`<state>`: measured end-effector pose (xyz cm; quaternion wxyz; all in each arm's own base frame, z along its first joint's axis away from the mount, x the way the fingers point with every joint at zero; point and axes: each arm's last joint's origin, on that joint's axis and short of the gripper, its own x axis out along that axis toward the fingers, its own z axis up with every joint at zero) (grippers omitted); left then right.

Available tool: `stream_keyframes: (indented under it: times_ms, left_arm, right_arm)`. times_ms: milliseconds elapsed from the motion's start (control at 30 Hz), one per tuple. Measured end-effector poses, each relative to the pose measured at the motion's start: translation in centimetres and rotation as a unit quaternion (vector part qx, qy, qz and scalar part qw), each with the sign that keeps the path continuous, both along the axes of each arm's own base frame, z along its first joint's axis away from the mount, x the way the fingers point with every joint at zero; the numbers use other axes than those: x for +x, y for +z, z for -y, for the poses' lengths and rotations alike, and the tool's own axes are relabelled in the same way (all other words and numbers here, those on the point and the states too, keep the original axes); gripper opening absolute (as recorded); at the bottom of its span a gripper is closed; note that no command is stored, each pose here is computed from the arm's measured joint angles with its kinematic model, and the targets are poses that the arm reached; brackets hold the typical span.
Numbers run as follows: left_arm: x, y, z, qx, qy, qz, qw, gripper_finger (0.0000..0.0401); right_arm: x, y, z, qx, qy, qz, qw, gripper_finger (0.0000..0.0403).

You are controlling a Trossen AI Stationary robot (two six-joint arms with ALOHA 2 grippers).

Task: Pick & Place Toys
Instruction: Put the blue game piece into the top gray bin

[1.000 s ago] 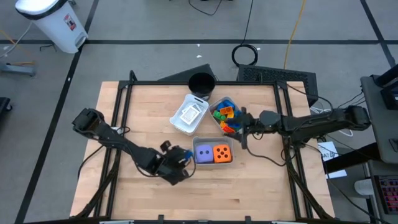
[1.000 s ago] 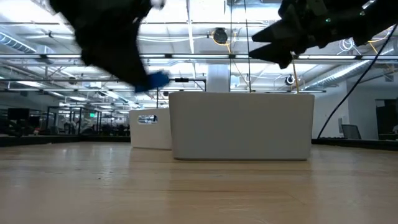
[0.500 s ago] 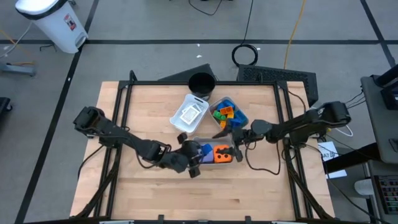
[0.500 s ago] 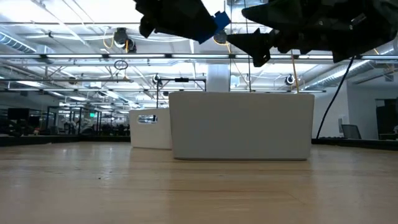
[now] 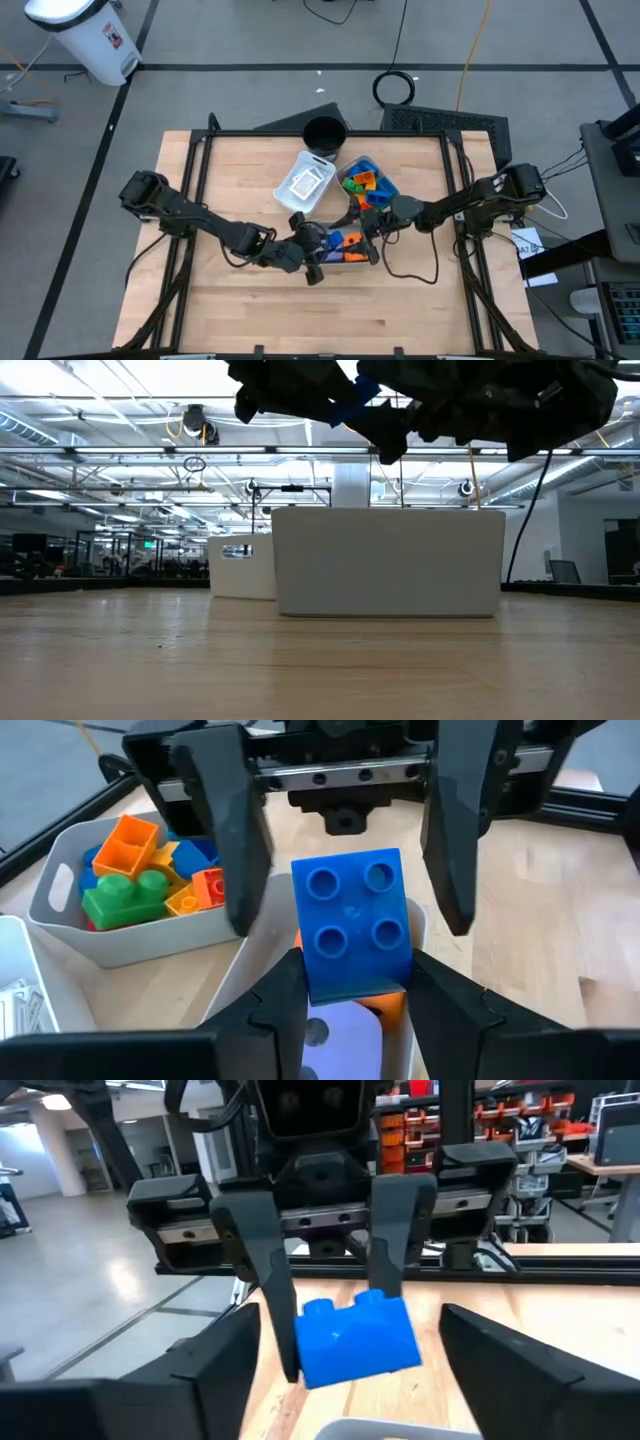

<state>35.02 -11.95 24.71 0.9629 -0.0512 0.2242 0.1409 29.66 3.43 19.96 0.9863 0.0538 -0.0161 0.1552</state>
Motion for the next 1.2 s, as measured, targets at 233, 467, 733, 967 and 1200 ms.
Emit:
stream_keyframes:
  times_ms: [233,467,733,967,1200]
  left_arm:
    - [0.1,0.1,0.0,-0.003,0.001,0.005,1.0,0.0144]
    - [0.3,0.2,-0.1,-0.057,-0.006,0.015,0.998,0.0192]
    - [-0.4,1.8,-1.0,-0.104,-0.076,0.004,0.992,0.0316]
    - [-0.9,2.0,-0.4,-0.102,-0.099,-0.008,0.99,0.0361]
    - [-0.3,0.8,-0.2,-0.095,-0.093,-0.022,0.991,0.0371]
  right_arm:
    - [0.0,-0.2,0.0,-0.001,-0.001,-0.009,1.0,0.019]
    - [0.0,-0.1,-0.1,-0.012,0.02,-0.004,1.0,0.0102]
    - [-1.1,1.6,1.3,-0.012,0.008,-0.026,1.0,0.0102]
    - [-4.1,3.0,4.3,-0.026,-0.16,-0.116,0.98,0.0102]
    - [-8.4,1.1,7.2,-0.027,-0.395,-0.211,0.894,0.0102]
